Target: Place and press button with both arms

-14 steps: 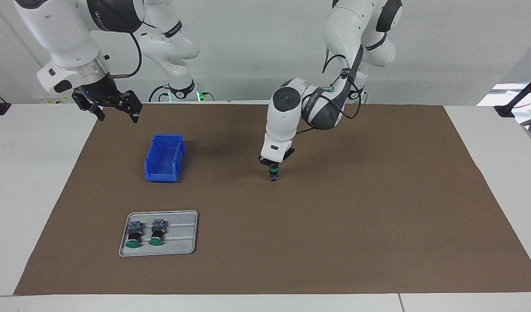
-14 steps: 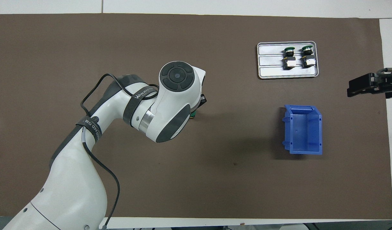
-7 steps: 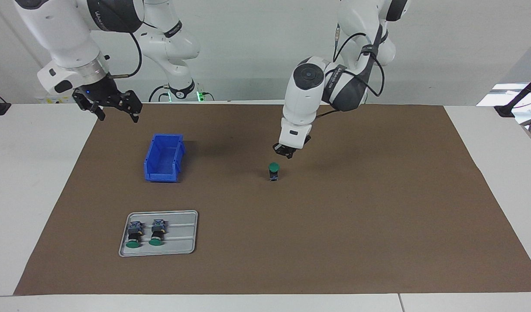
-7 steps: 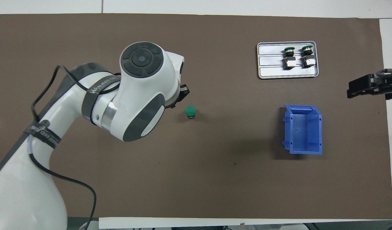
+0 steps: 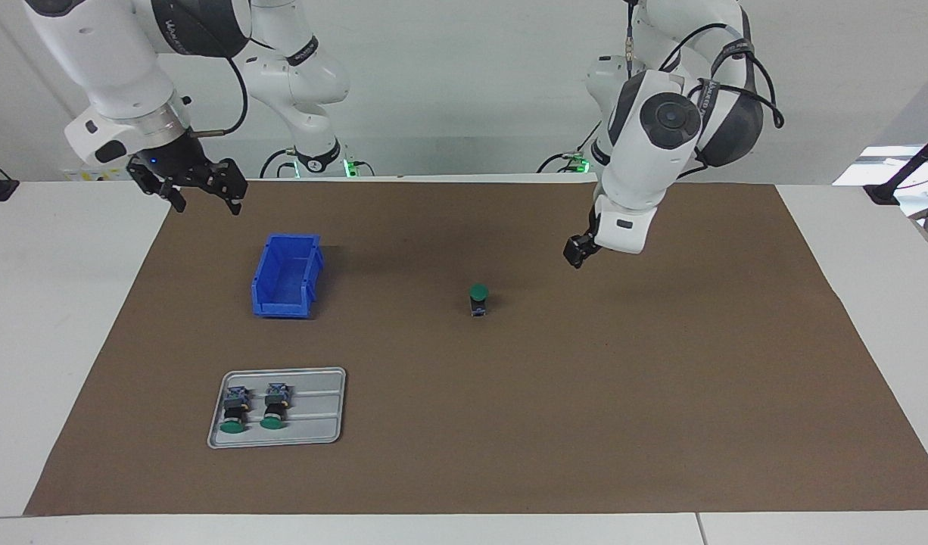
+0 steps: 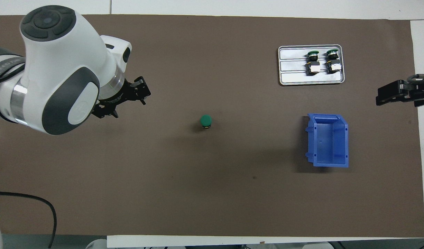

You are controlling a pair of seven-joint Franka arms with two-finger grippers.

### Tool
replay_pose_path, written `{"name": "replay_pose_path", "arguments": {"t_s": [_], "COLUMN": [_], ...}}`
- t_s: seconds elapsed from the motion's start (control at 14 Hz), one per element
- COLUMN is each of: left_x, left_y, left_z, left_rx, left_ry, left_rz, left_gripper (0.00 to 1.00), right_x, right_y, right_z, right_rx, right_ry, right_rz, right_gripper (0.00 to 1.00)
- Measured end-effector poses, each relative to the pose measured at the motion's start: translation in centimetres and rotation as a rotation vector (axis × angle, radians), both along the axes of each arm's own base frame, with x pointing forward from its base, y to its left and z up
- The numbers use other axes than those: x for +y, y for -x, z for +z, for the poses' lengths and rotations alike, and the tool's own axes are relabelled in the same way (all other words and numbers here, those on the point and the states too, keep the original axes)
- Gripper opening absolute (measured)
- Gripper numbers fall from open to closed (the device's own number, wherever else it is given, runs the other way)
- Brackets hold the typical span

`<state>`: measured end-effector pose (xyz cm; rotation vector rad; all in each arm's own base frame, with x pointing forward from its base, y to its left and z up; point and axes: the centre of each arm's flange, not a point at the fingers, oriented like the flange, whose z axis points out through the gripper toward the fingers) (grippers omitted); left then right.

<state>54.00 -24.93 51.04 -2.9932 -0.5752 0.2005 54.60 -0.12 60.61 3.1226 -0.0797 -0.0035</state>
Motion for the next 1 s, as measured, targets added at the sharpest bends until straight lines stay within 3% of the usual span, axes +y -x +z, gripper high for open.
{"name": "replay_pose_path", "arguments": {"t_s": [0.07,0.43,0.64,0.86,1.0], "left_x": [2.0,12.7,17.7,20.8,19.9], "left_y": [-0.7,-0.6,-0.7,-0.4,-0.2], "left_z": [0.7,5.7,8.2,9.4,9.5], "left_rx": [-0.011,0.008,0.012,0.038,0.040], "left_ry": [0.002,0.044,0.066,0.082,0.090], "left_rz": [-0.025,-0.201,-0.269,-0.302,-0.353], "left_gripper": [1.00,1.00,1.00,1.00,1.00], "right_x": [1.0,8.9,15.6,20.3,23.5], "right_y": [-0.5,-2.3,-2.7,-2.4,-1.8], "right_z": [-0.7,-5.1,-8.2,-11.9,-14.2], "right_rx": [-0.033,-0.071,-0.053,0.010,0.052], "right_ry": [-0.026,-0.095,-0.105,-0.104,-0.105], "right_rz": [0.007,-0.022,-0.054,0.006,0.060], "right_gripper": [0.99,0.99,0.99,0.96,0.96]}}
